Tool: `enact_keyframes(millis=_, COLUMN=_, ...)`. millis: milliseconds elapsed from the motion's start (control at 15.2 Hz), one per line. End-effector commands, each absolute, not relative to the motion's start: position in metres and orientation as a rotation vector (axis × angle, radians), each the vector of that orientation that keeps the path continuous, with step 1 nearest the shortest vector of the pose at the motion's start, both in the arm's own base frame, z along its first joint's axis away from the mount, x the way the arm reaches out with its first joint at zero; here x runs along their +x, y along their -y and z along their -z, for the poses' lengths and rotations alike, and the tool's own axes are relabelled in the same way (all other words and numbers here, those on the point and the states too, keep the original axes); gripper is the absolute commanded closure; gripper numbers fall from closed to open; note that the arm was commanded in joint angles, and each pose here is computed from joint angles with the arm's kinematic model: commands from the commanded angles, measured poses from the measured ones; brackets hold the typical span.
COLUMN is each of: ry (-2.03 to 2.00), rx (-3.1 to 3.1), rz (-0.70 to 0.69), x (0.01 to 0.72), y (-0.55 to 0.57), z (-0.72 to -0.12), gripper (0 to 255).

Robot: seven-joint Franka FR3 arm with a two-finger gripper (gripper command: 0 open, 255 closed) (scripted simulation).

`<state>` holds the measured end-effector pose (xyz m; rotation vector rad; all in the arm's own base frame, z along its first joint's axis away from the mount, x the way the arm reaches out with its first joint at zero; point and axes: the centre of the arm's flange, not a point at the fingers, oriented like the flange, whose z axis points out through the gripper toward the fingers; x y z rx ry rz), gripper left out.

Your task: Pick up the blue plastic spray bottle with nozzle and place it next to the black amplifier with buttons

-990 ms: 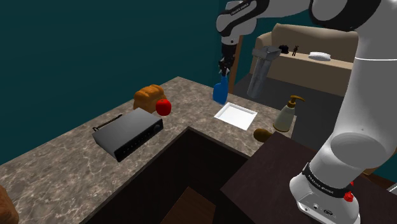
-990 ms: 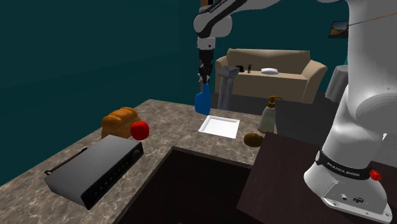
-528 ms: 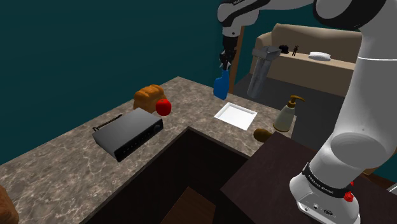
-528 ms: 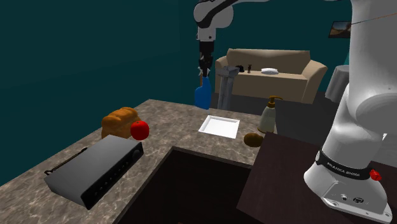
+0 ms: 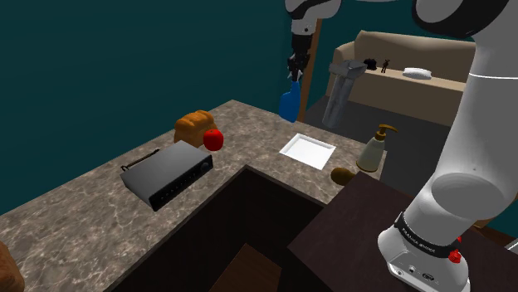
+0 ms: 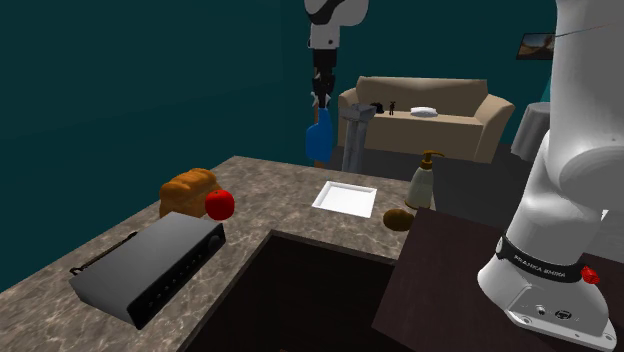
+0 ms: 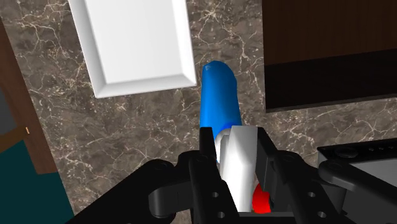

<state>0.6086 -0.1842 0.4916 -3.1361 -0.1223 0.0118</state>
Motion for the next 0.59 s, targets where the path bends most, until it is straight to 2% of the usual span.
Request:
enact_keyframes(millis=0, ry=0.122, rx=-3.136, rz=-0.012, x=0.608, y=0.185, z=-0.502, gripper=255)
enact_keyframes(millis=528, ry=0.122, rx=-3.136, rz=-0.012, x=0.608, y=0.185, z=-0.544, gripper=255)
